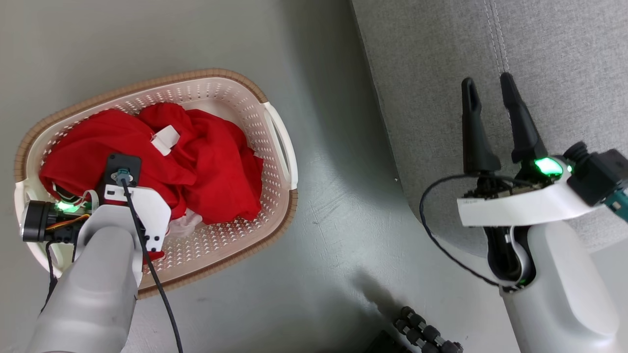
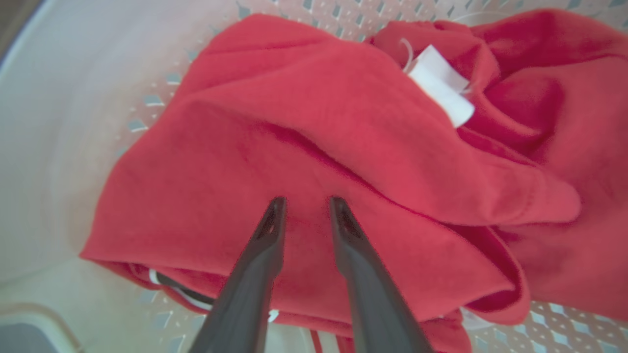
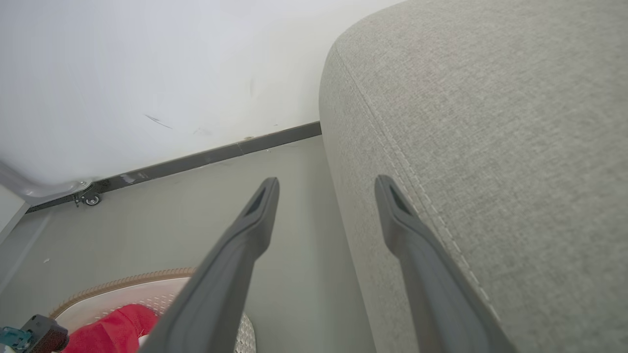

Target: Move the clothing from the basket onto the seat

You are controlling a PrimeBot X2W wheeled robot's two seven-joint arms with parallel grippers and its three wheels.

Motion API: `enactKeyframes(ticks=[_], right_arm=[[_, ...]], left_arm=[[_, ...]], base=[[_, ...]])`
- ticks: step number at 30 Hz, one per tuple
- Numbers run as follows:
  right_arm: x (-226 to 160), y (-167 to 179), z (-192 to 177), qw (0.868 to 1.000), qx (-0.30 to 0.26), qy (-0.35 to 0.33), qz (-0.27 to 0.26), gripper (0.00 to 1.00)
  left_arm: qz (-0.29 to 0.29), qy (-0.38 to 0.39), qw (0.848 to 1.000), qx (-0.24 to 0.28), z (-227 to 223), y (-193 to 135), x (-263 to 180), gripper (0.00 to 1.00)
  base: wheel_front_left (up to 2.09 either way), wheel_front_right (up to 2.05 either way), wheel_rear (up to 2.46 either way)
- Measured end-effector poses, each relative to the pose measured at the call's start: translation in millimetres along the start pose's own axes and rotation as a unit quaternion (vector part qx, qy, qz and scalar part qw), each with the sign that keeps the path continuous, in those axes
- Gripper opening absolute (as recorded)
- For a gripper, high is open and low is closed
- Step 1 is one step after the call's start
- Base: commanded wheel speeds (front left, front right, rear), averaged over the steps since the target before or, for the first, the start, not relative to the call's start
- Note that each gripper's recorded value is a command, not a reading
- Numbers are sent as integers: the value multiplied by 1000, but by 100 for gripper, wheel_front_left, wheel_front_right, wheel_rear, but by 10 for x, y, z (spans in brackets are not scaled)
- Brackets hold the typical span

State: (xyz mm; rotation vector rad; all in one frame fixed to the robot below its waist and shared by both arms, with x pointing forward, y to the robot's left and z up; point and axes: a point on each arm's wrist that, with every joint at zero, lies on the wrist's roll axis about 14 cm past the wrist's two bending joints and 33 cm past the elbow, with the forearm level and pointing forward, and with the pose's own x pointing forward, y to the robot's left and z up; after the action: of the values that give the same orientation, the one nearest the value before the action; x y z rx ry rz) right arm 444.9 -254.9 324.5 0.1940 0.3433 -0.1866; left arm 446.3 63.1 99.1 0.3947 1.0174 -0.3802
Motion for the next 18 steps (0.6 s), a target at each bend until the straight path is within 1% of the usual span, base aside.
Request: enactKeyframes(ticks=[1,2,10,18], right_arm=[[16,2,21,1000,0,-3,1,100],[21,0,29,1000,0,-4,1,100],[11,-15,36,1000,0,-5,-2,100],[28,41,67,1000,4,-10,6,100]], left_arm=[[-1,0,1000,1,4,-9,6,2],[-2,-1,1000,1,12,-15,13,0],[-2,-13,1000,-2,117,-24,23,0],[0,-50,998,-26,302,-57,-51,0]], base=[[0,0,0],[0,0,0],[0,0,0],[0,0,0]])
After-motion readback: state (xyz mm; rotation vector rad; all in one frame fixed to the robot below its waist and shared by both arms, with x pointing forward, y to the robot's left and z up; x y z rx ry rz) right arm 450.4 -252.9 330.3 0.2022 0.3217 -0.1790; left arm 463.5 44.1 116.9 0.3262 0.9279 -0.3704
